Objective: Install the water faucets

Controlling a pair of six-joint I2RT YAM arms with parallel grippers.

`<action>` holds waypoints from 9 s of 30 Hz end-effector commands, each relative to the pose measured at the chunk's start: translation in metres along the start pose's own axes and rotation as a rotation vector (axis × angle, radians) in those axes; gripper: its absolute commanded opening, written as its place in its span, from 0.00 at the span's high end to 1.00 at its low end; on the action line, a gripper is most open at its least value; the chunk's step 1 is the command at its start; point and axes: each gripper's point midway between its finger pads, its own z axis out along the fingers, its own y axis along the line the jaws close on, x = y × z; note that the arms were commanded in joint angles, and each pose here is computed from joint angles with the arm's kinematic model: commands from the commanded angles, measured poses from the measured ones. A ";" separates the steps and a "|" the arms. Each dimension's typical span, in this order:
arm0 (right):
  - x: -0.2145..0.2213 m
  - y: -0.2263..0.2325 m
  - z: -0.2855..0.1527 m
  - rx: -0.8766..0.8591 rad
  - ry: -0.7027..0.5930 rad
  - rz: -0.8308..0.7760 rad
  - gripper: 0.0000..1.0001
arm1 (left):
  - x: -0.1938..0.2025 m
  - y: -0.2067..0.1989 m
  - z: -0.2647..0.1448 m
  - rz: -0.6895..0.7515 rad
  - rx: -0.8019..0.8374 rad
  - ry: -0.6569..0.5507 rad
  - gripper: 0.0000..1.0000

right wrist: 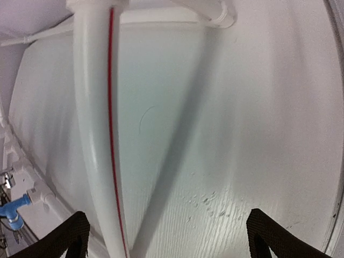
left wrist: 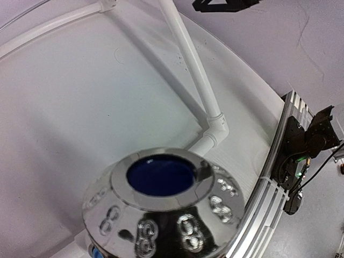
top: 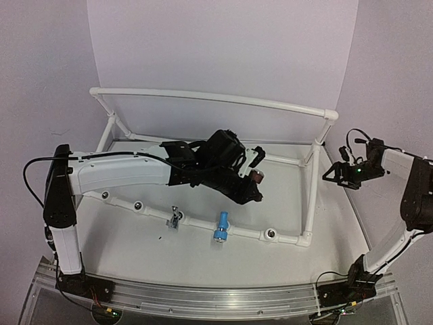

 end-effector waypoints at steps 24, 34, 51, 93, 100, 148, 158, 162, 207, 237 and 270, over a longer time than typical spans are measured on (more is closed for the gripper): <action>0.063 0.281 -0.055 -0.604 0.013 -1.003 0.24 | -0.051 -0.038 -0.020 -0.422 0.531 0.014 1.00; 0.077 0.298 -0.032 -0.581 0.036 -1.062 0.32 | -0.051 -0.043 -0.019 -0.423 0.569 0.028 0.99; 0.101 0.302 -0.008 -0.552 0.104 -1.132 0.57 | -0.051 -0.043 -0.021 -0.425 0.570 0.024 0.98; 0.102 0.291 -0.012 -0.476 0.092 -1.257 0.51 | -0.056 -0.034 -0.031 -0.433 0.527 -0.053 0.88; 0.102 0.289 -0.008 -0.460 0.099 -1.274 0.65 | -0.057 -0.035 -0.031 -0.430 0.534 -0.053 0.88; 0.101 0.295 -0.012 -0.470 0.055 -1.318 0.98 | -0.043 -0.033 -0.031 -0.498 0.623 0.008 0.71; 0.099 0.296 -0.012 -0.472 0.050 -1.322 0.98 | -0.038 -0.033 -0.022 -0.511 0.636 0.045 0.67; 0.100 0.297 -0.012 -0.477 0.050 -1.322 0.98 | -0.039 -0.032 -0.021 -0.513 0.625 0.048 0.72; 0.165 0.234 -0.058 -0.399 0.128 -1.528 0.20 | -0.005 0.022 0.013 -0.464 -0.288 0.041 1.00; 0.178 0.296 -0.158 -0.728 -0.119 -1.336 0.18 | 0.025 -0.045 0.054 -0.566 -0.087 0.118 1.00; 0.160 0.318 -0.175 -0.787 -0.201 -1.269 0.16 | 0.040 -0.047 0.062 -0.636 -0.206 0.137 1.00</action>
